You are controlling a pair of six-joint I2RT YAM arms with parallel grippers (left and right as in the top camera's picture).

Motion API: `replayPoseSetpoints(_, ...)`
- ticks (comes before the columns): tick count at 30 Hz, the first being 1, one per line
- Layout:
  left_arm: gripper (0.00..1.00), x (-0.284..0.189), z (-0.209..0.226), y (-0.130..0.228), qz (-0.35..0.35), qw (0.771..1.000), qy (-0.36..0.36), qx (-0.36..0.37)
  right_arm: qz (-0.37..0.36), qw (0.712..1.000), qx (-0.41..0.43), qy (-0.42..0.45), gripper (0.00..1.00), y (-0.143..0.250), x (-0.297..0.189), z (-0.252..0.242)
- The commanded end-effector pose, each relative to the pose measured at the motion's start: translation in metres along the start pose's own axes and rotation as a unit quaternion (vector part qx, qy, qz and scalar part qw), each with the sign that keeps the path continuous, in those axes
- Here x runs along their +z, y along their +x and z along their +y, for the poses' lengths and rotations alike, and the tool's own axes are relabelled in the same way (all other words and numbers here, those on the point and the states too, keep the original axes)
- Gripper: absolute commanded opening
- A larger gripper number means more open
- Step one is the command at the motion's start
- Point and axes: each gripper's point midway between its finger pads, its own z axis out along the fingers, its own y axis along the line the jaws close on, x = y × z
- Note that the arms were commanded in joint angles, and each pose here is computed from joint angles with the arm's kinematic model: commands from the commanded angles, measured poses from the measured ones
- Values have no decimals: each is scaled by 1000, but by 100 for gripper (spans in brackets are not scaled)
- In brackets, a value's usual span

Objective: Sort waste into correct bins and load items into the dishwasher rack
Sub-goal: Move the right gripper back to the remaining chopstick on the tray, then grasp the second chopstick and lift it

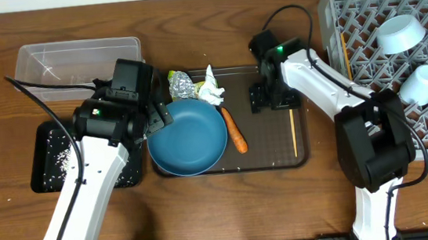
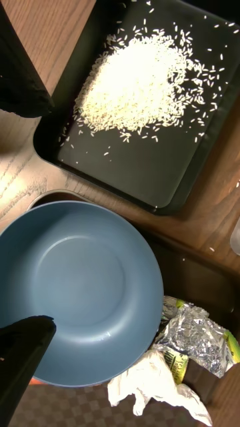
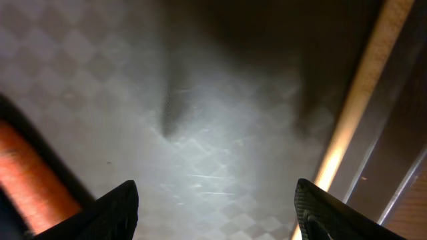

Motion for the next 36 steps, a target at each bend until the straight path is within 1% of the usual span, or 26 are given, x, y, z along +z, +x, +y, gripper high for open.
replayPoseSetpoints(1, 98, -2, 4, -4, -8, 1000, -7, -1, -18, 999, 33, 15, 74, -11, -6, -22)
replayPoseSetpoints(7, 98, -2, 3, -4, -8, 1000, -7, -1, -23, 1000, 19, 5, 73, -16, -3, -25)
replayPoseSetpoints(16, 98, -2, 3, -4, -8, 1000, -7, -1, -20, 999, 26, 4, 73, -7, 18, -28)
replayPoseSetpoints(19, 98, -2, 3, -4, -8, 1000, -7, -1, -19, 999, 27, 4, 72, -5, 24, -30)
replayPoseSetpoints(22, 98, -2, 4, -4, -8, 1000, -7, -1, -18, 999, 27, 4, 68, -2, 30, -31)
replayPoseSetpoints(23, 98, -2, 3, -4, -8, 1000, -7, -1, -18, 999, 27, 4, 66, -1, 31, -32)
replayPoseSetpoints(25, 98, -2, 3, -4, -8, 1000, -7, -1, -19, 1000, 24, 4, 55, 0, 34, -30)
replayPoseSetpoints(26, 98, -2, 3, -4, -8, 1000, -7, -1, -20, 1000, 23, 3, 47, 1, 35, -29)
replayPoseSetpoints(27, 98, -2, 3, -4, -8, 1000, -7, -1, -21, 1000, 21, 3, 34, 1, 35, -28)
replayPoseSetpoints(28, 98, -2, 3, -4, -8, 1000, -7, -1, -21, 1000, 20, 3, 23, 1, 36, -27)
replayPoseSetpoints(30, 98, -2, 3, -4, -8, 1000, -7, -1, -24, 1000, 19, 2, 9, -1, 35, -26)
replayPoseSetpoints(31, 98, -2, 3, -4, -8, 1000, -7, -1, -24, 1000, 19, 2, 4, -1, 33, -25)
replayPoseSetpoints(32, 98, -2, 4, -4, -8, 1000, -7, -1, -24, 999, 21, 2, 1, -2, 32, -26)
replayPoseSetpoints(36, 98, -2, 3, -4, -8, 1000, -7, -1, -28, 999, 28, 1, 1, -13, 12, -31)
